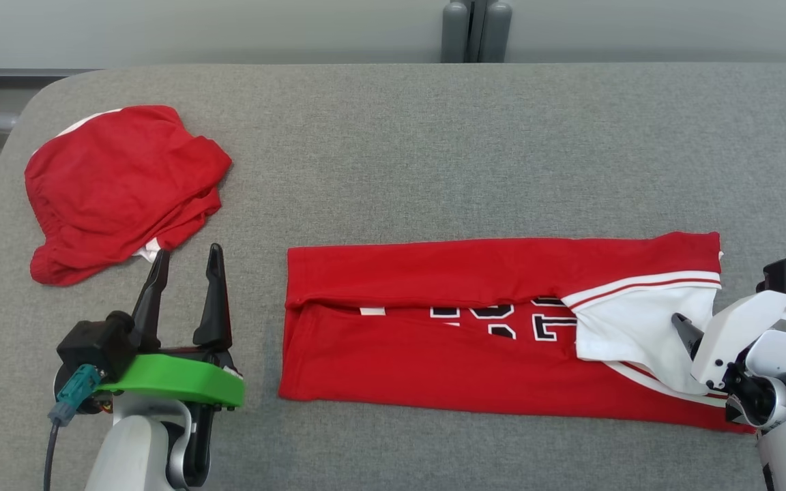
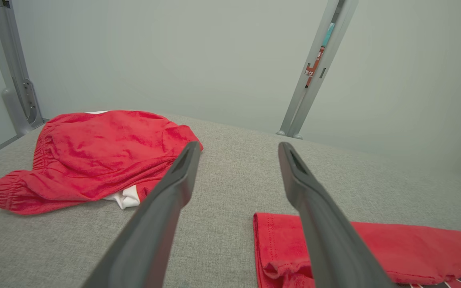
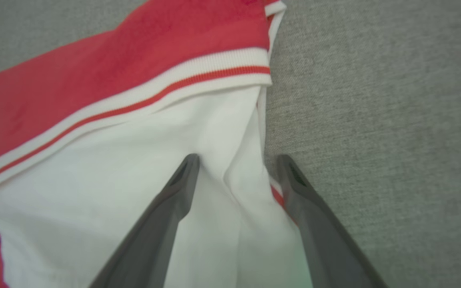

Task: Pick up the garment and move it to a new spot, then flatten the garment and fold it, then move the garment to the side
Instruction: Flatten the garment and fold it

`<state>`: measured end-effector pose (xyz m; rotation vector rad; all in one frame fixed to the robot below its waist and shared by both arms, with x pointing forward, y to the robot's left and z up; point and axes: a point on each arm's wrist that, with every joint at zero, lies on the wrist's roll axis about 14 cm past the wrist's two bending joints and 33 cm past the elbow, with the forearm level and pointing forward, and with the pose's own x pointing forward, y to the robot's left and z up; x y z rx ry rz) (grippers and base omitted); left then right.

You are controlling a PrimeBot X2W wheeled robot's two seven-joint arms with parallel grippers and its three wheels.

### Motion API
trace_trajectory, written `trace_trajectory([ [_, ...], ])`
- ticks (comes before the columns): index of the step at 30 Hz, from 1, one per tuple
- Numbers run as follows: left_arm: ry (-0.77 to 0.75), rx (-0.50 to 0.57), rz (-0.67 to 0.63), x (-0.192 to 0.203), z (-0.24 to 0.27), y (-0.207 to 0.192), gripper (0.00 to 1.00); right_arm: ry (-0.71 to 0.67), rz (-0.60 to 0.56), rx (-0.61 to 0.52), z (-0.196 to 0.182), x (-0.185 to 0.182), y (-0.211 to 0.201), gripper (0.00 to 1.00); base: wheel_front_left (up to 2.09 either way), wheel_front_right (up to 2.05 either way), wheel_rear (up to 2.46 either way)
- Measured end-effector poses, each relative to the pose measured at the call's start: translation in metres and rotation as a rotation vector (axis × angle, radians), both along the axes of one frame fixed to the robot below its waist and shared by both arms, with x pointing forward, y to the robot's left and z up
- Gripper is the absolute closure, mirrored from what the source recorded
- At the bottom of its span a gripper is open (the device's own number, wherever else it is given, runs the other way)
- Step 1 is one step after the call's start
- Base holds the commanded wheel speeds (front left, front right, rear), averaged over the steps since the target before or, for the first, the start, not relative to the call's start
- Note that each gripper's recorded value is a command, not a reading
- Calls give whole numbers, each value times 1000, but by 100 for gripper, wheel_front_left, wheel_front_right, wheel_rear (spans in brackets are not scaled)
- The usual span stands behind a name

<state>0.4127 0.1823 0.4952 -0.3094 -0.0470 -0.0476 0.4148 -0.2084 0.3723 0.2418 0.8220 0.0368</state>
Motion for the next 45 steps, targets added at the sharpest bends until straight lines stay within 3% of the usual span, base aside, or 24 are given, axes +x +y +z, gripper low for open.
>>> trace_trajectory([
  [1, 0, 0, 1, 0, 0, 1, 0, -3, 1, 0, 0, 2, 1, 88, 0, 0, 0],
  [2, 1, 0, 3, -1, 0, 1, 0, -5, 1, -3, -1, 3, 1, 100, 0, 0, 0],
  [9, 2, -7, 2, -1, 0, 2, 0, -37, -11, -38, 3, 9, -9, 100, 0, 0, 0],
  [21, -13, -14, -27, 0, 5, -8, 0, -150, -176, -283, 57, 2, -121, 100, 0, 0, 0],
  [25, -19, -17, -42, -1, 7, -14, 0, -186, -187, -325, 79, -1, -130, 100, 0, 0, 0],
  [30, -22, -22, -55, -3, 9, -19, 0, -238, -82, -299, 99, 5, -84, 100, 0, 0, 0],
  [37, -30, -19, -62, -8, 13, -21, 0, -263, 169, -220, 110, -3, 21, 100, 0, 0, 0],
  [45, -26, -19, -72, -13, 12, -23, 0, -206, 417, -149, 88, -14, 120, 100, 0, 0, 0],
])
